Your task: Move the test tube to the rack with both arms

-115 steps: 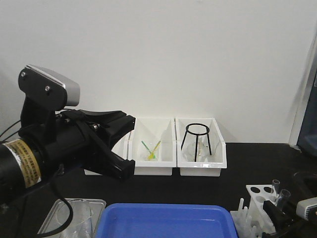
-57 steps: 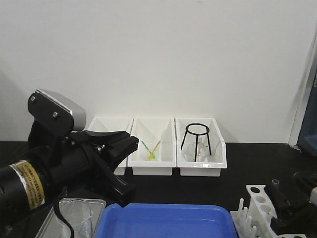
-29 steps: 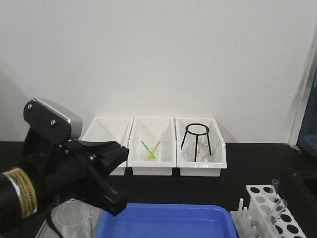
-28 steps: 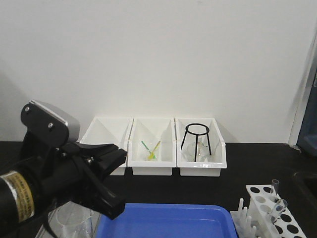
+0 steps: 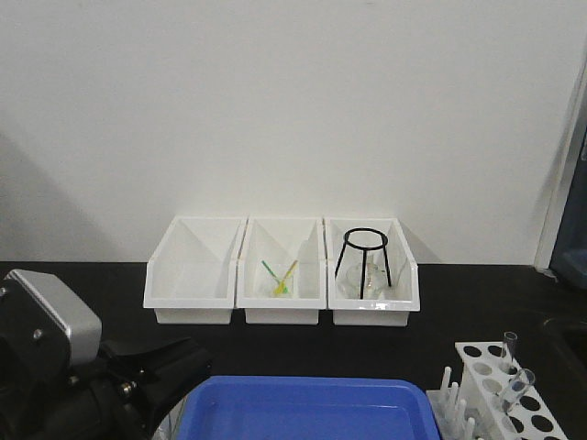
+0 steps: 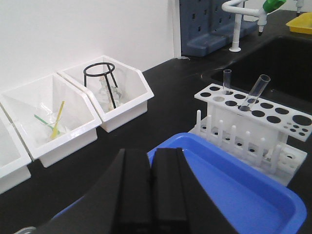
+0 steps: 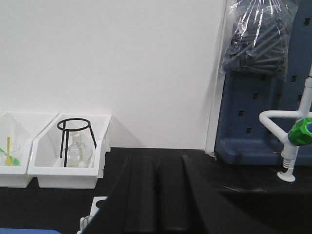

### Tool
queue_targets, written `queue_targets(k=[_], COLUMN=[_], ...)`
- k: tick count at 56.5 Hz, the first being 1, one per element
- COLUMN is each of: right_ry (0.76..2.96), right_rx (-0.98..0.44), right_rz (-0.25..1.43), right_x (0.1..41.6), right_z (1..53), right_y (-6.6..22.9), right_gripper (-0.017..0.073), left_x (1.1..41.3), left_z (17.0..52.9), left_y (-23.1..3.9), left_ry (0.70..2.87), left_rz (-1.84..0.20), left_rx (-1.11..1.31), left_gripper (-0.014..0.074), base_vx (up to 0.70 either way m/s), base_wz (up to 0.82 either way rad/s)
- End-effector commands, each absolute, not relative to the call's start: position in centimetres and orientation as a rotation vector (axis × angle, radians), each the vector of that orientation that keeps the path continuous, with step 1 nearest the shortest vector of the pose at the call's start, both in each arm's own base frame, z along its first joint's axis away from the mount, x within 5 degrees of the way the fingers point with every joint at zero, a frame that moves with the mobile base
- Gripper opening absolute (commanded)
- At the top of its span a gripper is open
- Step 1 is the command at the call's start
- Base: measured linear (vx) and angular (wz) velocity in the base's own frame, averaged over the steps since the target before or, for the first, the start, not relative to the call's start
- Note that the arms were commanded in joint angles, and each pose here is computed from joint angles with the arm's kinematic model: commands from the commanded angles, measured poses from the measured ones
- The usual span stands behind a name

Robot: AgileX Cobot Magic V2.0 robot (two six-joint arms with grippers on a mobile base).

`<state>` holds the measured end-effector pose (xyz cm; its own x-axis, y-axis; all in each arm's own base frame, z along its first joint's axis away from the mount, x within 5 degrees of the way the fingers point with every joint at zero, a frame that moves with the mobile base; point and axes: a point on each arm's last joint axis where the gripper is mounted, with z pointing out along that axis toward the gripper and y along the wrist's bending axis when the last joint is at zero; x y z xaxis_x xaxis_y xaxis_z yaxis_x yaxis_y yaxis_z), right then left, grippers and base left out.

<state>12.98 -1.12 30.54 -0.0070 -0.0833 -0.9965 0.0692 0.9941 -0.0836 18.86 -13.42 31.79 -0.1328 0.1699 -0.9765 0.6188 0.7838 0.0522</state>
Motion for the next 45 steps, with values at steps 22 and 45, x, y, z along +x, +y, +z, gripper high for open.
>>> queue_targets(k=[22,45], right_ry=[1.478,1.483], right_rx=[-0.029,-0.027], right_rz=[-0.104,-0.105], right_x=[12.92,12.93], right_z=[32.15,32.11], right_y=[-0.90,-0.92], right_gripper=[-0.0010,-0.0010], left_x=[18.45,18.66], left_z=[33.65,34.11], left_y=[-13.58,-13.40], left_ry=[1.592,1.568], left_rz=[-0.497,-0.547], left_rx=[0.607,0.500], left_gripper=[-0.0004,-0.0004], base_vx=[0.00,0.00], base_wz=[0.00,0.00])
